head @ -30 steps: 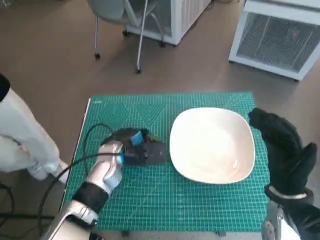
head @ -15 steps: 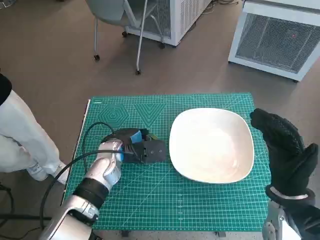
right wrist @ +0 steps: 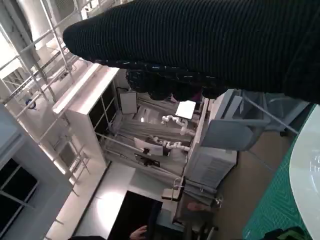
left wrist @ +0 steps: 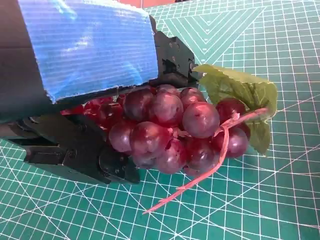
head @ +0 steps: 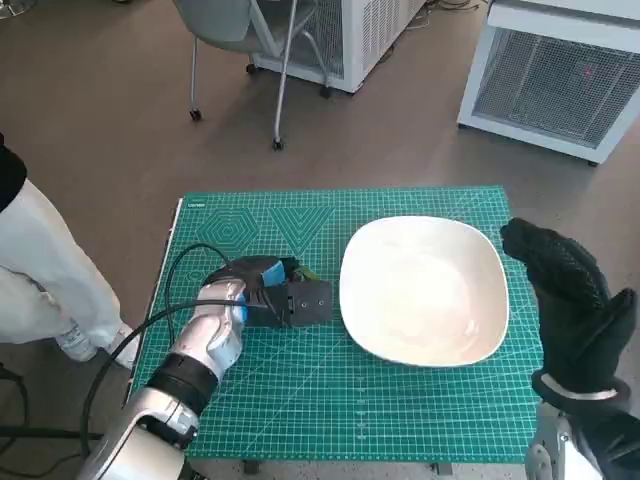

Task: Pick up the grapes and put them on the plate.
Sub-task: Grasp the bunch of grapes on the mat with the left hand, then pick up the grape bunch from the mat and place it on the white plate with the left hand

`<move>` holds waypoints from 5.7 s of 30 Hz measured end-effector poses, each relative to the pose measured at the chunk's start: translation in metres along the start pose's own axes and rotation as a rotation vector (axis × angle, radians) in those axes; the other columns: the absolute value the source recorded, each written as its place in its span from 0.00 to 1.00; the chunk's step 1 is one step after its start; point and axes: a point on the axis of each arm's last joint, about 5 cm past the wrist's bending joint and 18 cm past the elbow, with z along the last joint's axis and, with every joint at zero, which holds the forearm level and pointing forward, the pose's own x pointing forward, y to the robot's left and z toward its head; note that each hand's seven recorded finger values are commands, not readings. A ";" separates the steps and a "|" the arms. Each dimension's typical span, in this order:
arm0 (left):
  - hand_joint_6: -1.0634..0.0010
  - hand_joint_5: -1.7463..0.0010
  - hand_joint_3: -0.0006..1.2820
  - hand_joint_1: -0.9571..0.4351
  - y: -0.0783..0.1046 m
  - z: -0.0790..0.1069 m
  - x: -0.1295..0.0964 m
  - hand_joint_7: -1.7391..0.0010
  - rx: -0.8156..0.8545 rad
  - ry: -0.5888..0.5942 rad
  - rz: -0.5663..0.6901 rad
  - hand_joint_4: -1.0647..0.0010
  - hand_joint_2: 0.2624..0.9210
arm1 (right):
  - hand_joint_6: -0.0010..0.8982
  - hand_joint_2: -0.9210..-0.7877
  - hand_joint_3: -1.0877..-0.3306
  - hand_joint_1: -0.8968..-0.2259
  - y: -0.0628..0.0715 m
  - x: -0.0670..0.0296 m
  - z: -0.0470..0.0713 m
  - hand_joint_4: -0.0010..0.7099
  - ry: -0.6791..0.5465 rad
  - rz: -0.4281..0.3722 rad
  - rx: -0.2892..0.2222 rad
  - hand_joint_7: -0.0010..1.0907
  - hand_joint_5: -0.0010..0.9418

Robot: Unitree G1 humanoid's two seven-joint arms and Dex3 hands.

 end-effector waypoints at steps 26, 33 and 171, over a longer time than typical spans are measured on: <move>0.39 0.09 0.15 0.69 -0.012 -0.004 -0.001 0.43 0.060 -0.100 0.191 0.60 1.00 | 0.21 0.00 0.74 0.57 -0.001 -0.0001 0.000 0.67 0.004 0.007 0.002 0.45 0.00; 0.39 0.09 0.15 0.69 -0.011 -0.006 -0.001 0.43 0.048 -0.109 0.179 0.59 1.00 | 0.21 0.00 0.74 0.57 -0.001 0.0000 -0.001 0.66 0.006 0.008 0.002 0.45 0.00; 0.57 0.39 0.16 0.76 0.044 0.143 -0.047 0.86 -0.033 -0.718 0.300 0.59 0.92 | 0.17 0.00 0.72 0.58 0.004 -0.0037 0.005 0.64 -0.011 -0.041 0.009 0.49 0.00</move>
